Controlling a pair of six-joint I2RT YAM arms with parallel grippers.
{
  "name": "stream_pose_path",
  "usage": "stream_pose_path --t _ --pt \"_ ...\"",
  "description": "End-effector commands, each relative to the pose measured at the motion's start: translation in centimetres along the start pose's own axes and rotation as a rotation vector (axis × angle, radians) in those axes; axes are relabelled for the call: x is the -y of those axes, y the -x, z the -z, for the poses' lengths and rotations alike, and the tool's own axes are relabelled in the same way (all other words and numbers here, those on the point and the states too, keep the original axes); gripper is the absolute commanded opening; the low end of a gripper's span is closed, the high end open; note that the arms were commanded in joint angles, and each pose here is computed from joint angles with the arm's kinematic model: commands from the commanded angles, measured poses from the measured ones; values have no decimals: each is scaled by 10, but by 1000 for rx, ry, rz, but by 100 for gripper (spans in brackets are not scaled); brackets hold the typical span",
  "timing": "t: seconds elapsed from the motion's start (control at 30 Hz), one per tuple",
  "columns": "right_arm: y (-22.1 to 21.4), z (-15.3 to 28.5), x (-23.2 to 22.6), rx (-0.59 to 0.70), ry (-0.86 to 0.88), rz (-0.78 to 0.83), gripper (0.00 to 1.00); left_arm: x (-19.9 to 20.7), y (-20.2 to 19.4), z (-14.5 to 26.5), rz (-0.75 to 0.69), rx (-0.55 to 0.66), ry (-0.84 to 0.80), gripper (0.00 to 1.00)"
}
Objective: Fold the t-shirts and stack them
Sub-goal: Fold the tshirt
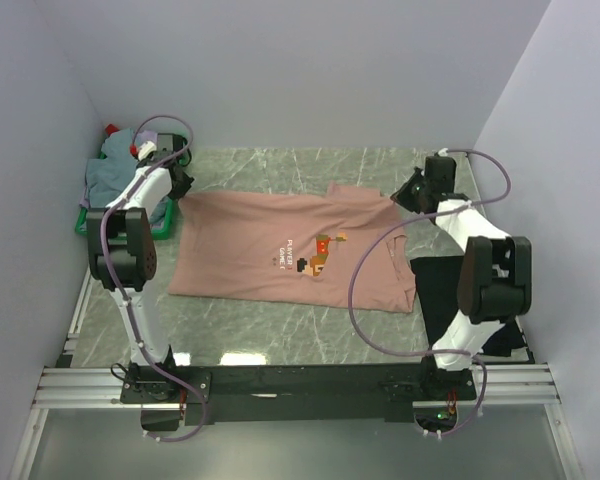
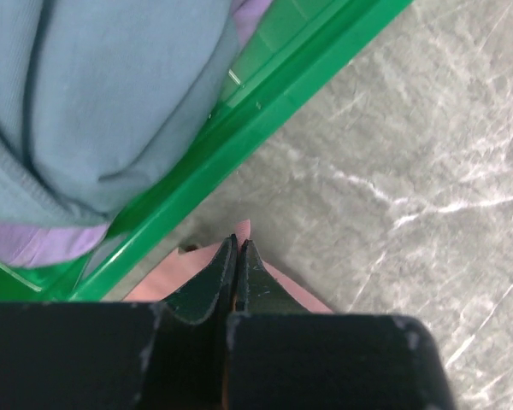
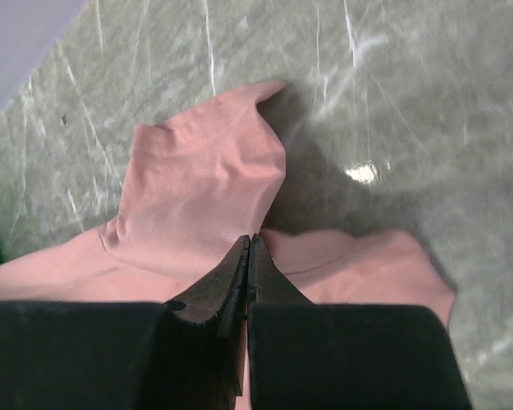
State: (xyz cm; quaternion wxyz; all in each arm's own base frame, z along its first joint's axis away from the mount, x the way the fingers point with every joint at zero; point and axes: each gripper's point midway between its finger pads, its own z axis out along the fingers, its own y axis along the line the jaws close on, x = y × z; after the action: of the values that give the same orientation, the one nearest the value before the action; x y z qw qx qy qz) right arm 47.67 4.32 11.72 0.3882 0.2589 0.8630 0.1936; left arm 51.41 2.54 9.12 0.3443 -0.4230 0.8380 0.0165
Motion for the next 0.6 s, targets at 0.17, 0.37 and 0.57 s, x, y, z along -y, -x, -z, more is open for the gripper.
stream_pose_path --t 0.17,0.37,0.57 --pt "3 44 1 140 53 -56 0 -13 21 29 47 49 -51 0" --pt "-20 61 17 149 39 -65 0 -27 9 35 60 36 -44 0" --pt "-32 72 26 162 36 -72 0 -39 0 42 73 27 -45 0"
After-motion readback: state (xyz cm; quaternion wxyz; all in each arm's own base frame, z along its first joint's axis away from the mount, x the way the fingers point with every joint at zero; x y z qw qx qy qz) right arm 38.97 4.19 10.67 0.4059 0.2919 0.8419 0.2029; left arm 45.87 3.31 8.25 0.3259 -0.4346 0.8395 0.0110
